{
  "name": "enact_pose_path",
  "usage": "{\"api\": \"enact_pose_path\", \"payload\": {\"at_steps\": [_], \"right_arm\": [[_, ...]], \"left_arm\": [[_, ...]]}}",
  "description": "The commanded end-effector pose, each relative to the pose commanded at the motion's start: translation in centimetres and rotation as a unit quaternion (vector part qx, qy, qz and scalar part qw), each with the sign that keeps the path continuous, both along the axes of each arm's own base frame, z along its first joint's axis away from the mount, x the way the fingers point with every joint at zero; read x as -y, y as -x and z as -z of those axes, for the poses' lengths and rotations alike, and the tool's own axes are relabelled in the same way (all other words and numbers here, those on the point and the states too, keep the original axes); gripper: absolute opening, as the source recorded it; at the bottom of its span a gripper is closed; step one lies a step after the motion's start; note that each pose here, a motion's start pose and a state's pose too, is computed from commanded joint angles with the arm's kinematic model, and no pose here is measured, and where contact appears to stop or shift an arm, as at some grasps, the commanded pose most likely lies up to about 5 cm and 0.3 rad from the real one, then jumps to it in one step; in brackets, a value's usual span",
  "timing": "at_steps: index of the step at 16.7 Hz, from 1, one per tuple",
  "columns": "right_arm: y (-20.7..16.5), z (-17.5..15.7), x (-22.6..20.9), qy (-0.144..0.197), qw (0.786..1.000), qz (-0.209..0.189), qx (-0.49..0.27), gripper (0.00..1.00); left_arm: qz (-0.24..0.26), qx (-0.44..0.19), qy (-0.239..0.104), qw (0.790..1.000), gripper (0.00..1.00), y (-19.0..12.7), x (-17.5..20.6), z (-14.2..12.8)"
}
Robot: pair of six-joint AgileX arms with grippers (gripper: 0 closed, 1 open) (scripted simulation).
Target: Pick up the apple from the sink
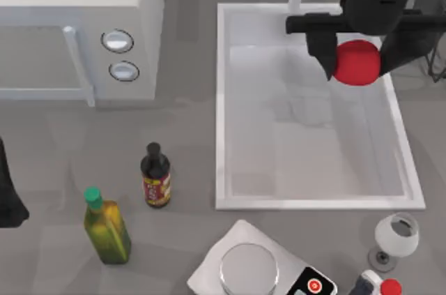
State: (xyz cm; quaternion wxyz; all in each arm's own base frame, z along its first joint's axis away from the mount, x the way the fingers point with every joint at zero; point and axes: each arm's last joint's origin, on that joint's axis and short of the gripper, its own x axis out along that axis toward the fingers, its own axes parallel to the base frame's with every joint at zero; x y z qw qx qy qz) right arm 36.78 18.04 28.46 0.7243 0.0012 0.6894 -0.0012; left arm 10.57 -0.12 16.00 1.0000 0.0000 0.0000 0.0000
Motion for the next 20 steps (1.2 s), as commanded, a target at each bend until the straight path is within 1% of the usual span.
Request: {"api": "enact_pose_path", "payload": {"at_steps": [2,4,8,11,15,18,20], "right_arm": [[0.0,0.1,-0.1,0.0,1.0,-0.001,-0.001,0.0],[0.3,-0.3,1.0,-0.001,1.0,-0.001,0.002,0.0],[2.2,-1.2,6.1,0.0,1.0,0.0,0.0,0.0],[5.3,-0.9,10.9,0.004,1.0,0.001,-0.014,0.0],[10.7,0.6,16.1,0.003,1.0,0.002,-0.031,0.0],[13.7,1.3,18.2,0.0,1.0,0.003,-0.027,0.0],[14.5,1.4,18.8,0.0,1.0,0.003,-0.025,0.0]], "left_arm": [[0.0,0.0,0.0,1.0,1.0,0.0,0.0,0.0],[0.0,0.0,0.0,1.0,1.0,0.0,0.0,0.0],[0.0,0.0,0.0,1.0,1.0,0.0,0.0,0.0],[0.0,0.0,0.0,1.0,1.0,0.0,0.0,0.0],[0.0,0.0,0.0,1.0,1.0,0.0,0.0,0.0],[0.0,0.0,0.0,1.0,1.0,0.0,0.0,0.0],[0.0,0.0,0.0,1.0,1.0,0.0,0.0,0.0]]}}
